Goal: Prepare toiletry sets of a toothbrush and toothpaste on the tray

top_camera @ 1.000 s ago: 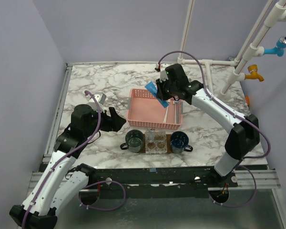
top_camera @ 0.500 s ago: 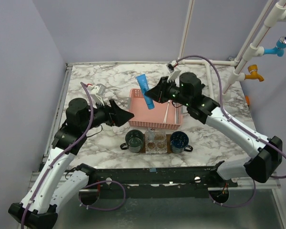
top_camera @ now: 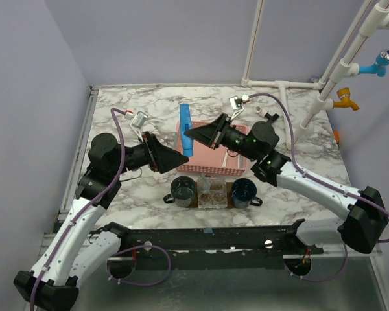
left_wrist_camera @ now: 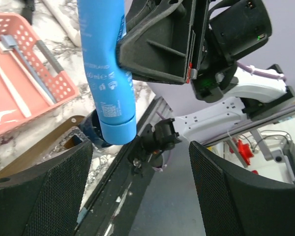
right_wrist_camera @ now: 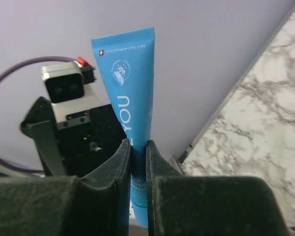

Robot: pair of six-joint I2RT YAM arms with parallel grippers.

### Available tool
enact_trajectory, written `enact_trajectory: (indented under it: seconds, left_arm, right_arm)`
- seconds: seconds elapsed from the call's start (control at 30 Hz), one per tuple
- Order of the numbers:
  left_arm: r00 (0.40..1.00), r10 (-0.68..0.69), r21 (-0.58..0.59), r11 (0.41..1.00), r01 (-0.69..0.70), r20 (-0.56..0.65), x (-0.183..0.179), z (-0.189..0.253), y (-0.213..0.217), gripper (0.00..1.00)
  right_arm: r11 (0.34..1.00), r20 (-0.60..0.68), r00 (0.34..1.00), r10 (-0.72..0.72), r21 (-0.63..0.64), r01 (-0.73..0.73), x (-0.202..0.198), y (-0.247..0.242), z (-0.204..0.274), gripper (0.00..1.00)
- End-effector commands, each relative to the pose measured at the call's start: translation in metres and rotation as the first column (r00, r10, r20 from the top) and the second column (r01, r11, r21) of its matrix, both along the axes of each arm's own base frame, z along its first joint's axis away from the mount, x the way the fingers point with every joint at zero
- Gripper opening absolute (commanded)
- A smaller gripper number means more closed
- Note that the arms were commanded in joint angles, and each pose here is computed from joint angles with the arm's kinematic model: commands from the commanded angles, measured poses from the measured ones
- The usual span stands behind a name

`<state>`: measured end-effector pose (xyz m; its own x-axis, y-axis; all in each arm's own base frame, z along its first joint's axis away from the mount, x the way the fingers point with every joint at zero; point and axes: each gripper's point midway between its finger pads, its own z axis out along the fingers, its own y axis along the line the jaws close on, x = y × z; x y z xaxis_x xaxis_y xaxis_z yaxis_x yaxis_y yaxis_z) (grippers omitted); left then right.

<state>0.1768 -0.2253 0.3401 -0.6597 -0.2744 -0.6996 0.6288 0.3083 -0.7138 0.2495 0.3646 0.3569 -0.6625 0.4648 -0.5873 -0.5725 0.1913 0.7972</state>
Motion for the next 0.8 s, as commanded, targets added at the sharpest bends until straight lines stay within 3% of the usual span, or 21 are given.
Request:
enact_trajectory:
  seconds: [0.0, 0.23, 0.47, 0.6, 0.77]
  left_arm:
    - [0.993, -0.11, -0.062, 0.992, 0.112, 0.035, -0.019, 0.015, -0.006, 0.79]
    - [0.984, -0.165, -0.127, 0.977, 0.172, 0.065, -0.032, 0.028, -0.008, 0.76]
    - [0.97, -0.23, -0.208, 0.948, 0.241, 0.077, -0.045, 0.042, -0.009, 0.71]
    - [0.968, -0.237, -0.218, 0.943, 0.25, 0.087, -0.049, 0.047, -0.007, 0.65]
    - [0.966, -0.237, -0.224, 0.941, 0.255, 0.103, -0.053, 0.052, -0.006, 0.5]
  right_arm:
    - [0.962, 0.08, 0.992, 0.1, 0.248, -0.117, -0.028, -0.005, 0.061, 0.01]
    - [0.923, 0.106, 0.977, 0.183, 0.325, -0.208, -0.045, 0.002, 0.069, 0.01]
    - [0.91, 0.13, 0.965, 0.227, 0.325, -0.258, -0.059, 0.015, 0.07, 0.01]
    - [0.906, 0.133, 0.962, 0.24, 0.325, -0.272, -0.064, 0.019, 0.069, 0.01]
    - [0.904, 0.132, 0.96, 0.247, 0.327, -0.277, -0.068, 0.022, 0.068, 0.01]
